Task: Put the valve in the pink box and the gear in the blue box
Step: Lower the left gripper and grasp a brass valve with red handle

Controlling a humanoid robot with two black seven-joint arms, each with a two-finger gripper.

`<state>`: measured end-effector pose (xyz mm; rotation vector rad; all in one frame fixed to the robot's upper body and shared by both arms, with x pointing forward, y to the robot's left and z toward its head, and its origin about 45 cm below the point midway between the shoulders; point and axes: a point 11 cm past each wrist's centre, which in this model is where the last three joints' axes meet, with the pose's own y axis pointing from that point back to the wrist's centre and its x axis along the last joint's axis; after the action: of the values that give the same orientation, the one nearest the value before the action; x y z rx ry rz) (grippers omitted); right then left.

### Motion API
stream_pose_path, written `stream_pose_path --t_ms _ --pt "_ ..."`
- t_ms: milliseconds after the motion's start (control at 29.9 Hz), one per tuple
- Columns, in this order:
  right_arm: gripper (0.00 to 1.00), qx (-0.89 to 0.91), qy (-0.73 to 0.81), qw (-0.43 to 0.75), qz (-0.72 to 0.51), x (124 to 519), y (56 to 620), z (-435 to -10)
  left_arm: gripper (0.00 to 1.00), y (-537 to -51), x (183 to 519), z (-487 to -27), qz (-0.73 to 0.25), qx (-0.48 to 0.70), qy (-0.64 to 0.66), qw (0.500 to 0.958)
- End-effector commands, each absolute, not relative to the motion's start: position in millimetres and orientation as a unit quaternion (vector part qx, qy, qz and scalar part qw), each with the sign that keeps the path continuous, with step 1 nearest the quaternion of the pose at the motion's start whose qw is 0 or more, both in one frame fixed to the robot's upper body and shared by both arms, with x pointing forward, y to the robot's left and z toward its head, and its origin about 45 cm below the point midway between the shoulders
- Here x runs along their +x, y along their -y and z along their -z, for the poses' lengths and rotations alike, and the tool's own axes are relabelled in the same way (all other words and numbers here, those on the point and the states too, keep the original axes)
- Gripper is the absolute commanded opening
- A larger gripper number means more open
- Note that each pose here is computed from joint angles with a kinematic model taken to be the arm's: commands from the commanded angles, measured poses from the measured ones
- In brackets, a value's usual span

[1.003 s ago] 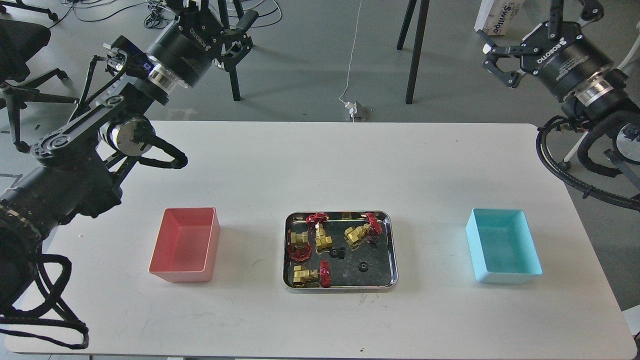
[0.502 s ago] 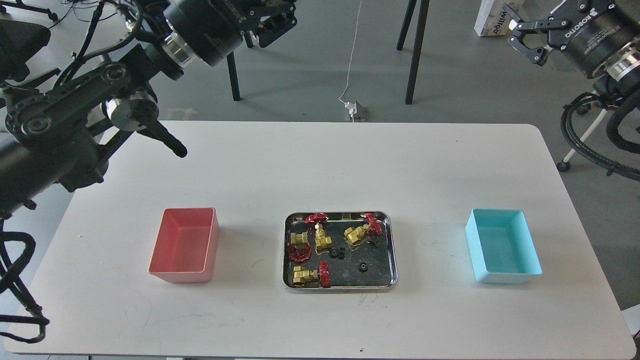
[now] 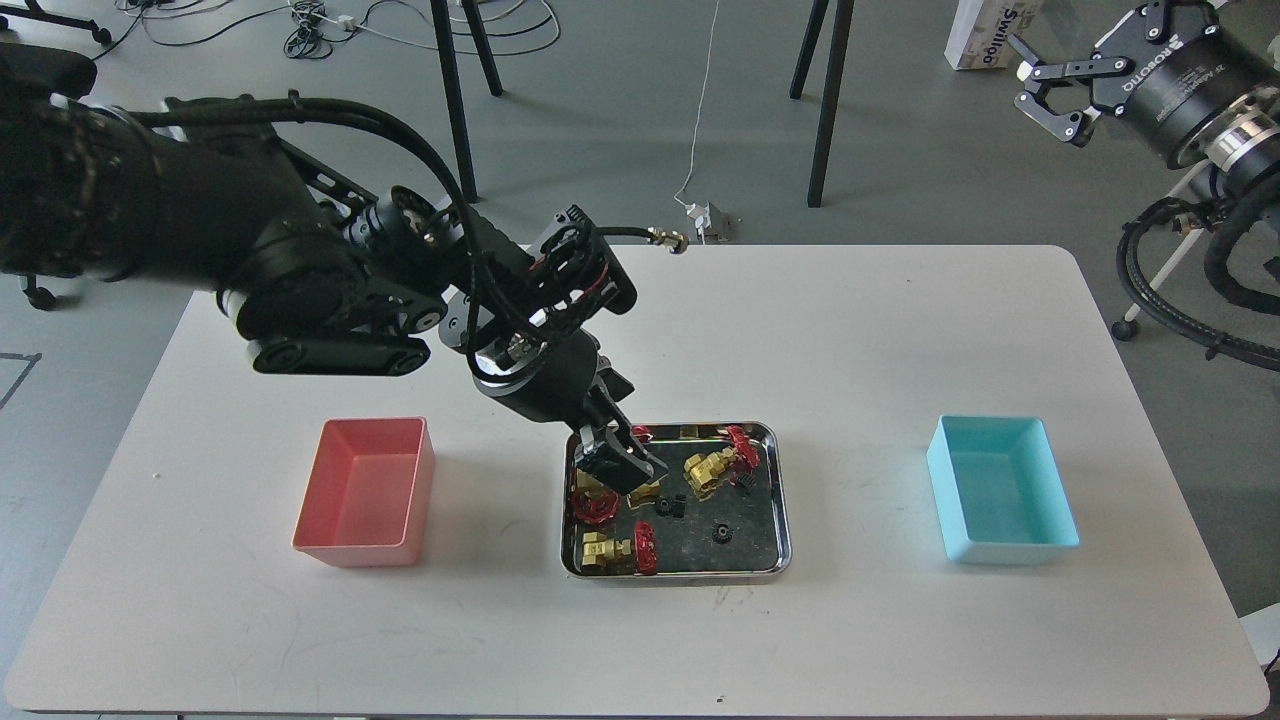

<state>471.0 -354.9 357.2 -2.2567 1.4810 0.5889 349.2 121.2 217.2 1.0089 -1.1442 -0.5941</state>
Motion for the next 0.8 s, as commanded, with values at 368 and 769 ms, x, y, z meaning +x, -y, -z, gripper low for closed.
stream_pose_path --t_ms 368,769 --pt "1.0 -0.791 -0.536 0.186 -0.227 474 348 -340 0.96 -150 352 -133 0.243 0.454 0.502 0.695" --pt "1.0 -0.786 -0.541 0.179 -0.238 470 351 -326 0.87 -158 360 -114 0.222 0.462 0.503 0.696"
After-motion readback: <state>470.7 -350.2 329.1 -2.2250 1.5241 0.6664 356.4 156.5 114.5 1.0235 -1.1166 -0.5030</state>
